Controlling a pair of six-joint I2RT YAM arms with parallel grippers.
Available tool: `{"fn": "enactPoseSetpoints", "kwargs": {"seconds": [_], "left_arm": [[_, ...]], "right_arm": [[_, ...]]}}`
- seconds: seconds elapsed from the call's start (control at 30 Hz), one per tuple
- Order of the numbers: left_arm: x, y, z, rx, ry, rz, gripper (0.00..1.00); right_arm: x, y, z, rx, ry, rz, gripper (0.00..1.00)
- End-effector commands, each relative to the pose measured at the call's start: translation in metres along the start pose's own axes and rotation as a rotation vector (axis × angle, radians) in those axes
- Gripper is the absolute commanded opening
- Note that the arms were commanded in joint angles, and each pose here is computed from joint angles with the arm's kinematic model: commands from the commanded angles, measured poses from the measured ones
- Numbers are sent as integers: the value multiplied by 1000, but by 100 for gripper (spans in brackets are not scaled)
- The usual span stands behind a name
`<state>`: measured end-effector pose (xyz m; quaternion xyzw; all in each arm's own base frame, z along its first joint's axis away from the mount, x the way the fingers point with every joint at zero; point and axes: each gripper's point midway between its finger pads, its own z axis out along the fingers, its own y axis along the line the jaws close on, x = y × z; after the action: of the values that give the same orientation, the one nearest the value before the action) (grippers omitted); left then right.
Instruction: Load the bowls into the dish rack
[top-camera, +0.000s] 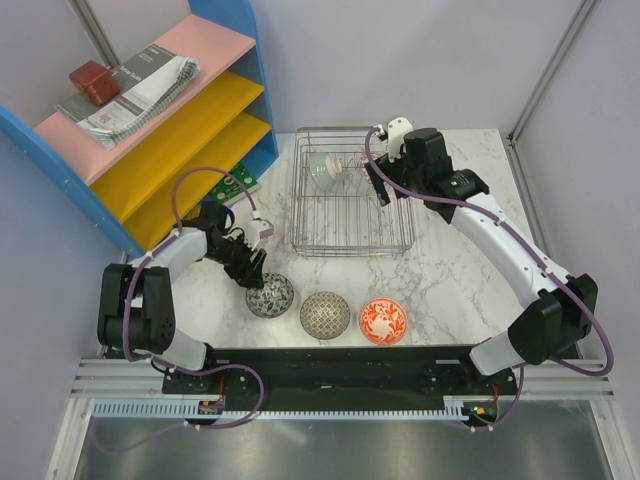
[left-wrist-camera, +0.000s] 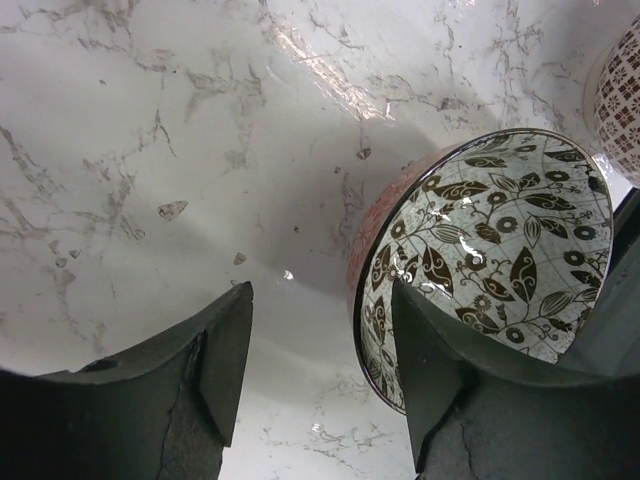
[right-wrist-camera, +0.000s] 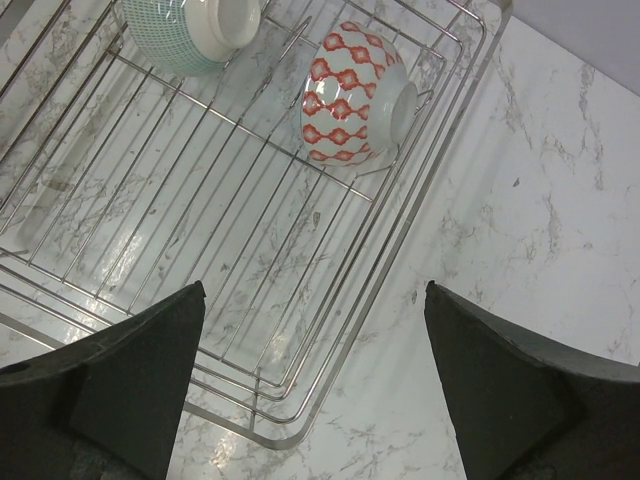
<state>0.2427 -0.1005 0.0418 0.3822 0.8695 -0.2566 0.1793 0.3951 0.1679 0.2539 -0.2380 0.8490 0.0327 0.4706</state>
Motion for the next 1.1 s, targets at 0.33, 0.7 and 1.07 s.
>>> {"fn": "enactPoseSetpoints", "kwargs": {"seconds": [0.33, 0.7, 1.07], "left_arm": [[0, -4, 11, -36, 31, 40, 19], [-30, -23, -18, -22, -64, 105, 2], [-128, -78, -101, 44, -335, 283, 2]], "right_arm": [[-9, -2, -6, -13, -34, 35, 98], [-22, 11, -13, -102, -54, 56, 98], [-59, 90, -39, -596, -107, 136, 98]]}}
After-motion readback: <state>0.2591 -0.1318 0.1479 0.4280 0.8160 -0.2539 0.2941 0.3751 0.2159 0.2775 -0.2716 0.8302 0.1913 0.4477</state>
